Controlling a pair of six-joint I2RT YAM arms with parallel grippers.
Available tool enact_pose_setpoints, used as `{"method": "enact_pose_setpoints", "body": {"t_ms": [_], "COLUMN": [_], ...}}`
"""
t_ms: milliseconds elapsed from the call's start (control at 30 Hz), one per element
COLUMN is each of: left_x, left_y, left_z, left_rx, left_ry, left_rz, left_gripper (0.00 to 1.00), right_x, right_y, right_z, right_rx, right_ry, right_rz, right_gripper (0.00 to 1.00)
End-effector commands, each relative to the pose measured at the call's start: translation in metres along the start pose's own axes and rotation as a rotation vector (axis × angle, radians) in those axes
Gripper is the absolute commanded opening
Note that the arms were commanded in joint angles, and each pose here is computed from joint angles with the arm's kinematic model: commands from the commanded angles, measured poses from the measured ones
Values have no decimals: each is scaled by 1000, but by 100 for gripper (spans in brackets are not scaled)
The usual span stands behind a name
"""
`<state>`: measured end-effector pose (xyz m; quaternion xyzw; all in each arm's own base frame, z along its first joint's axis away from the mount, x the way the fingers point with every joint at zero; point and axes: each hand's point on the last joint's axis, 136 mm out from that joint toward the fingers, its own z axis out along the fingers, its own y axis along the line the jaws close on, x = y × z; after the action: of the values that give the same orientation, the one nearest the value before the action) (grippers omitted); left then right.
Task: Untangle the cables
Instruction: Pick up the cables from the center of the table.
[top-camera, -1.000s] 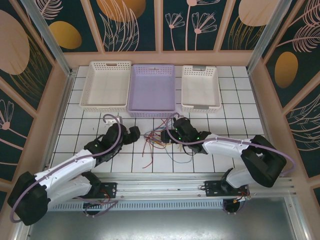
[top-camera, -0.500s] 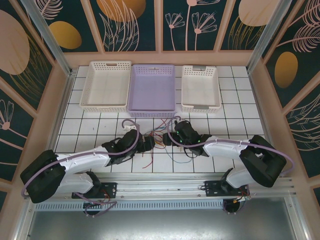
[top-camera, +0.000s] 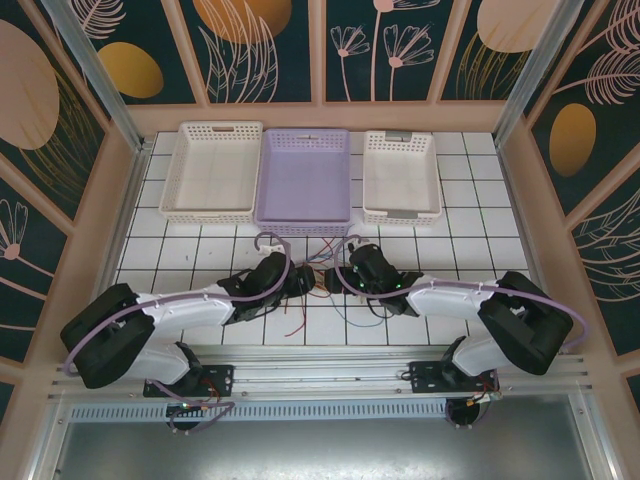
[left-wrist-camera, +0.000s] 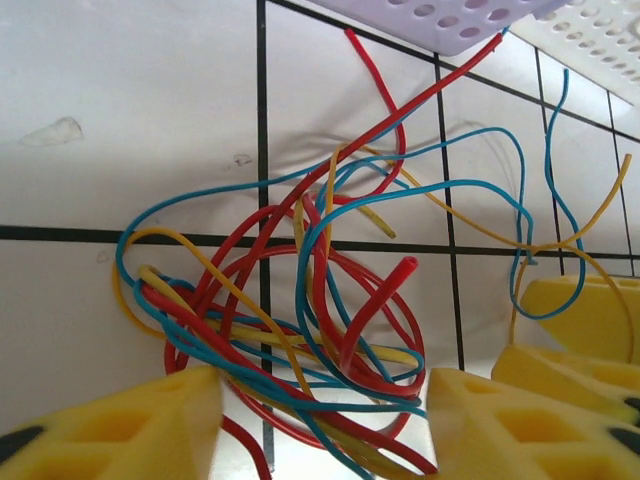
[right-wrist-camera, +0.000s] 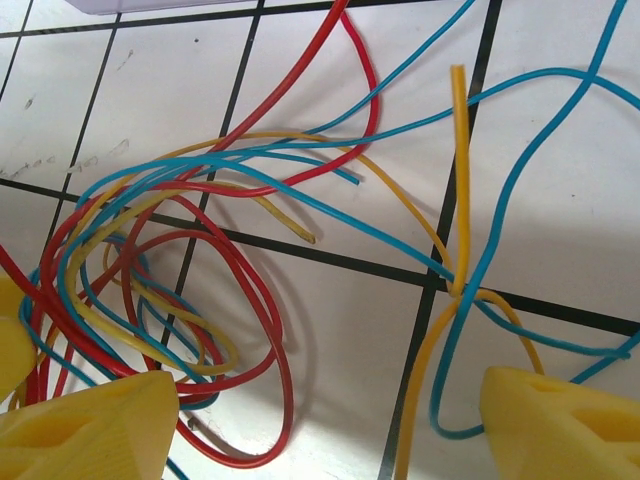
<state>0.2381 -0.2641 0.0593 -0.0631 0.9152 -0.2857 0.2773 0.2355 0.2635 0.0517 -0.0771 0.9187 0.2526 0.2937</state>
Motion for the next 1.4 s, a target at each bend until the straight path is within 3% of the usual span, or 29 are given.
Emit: {"method": "enact_pose_setpoints", "body": {"t_ms": [0, 467, 767, 1067, 1367], "left_x": [-4, 10, 5, 3, -28], "left_y": [-11, 7, 9, 11, -7], "left_z": [2, 19, 18, 11, -22], "left_rx": [28, -53, -69, -56, 22], "left_ry": [-7, 47, 17, -1, -133], "left_rz": [0, 6, 0, -8, -61], "left_gripper": [51, 46, 31, 0, 0], "right_x": [-3, -2, -3, -1, -14], "right_y": [7, 17, 19, 20, 24], "right_z": [-7, -19, -27, -35, -55], "right_rx": [-36, -91, -97, -101, -92], "right_ry": [-28, -57, -63, -43, -65], "right_rz": [-9, -31, -33, -20, -5], "right_gripper": [79, 79, 79, 79, 79]}}
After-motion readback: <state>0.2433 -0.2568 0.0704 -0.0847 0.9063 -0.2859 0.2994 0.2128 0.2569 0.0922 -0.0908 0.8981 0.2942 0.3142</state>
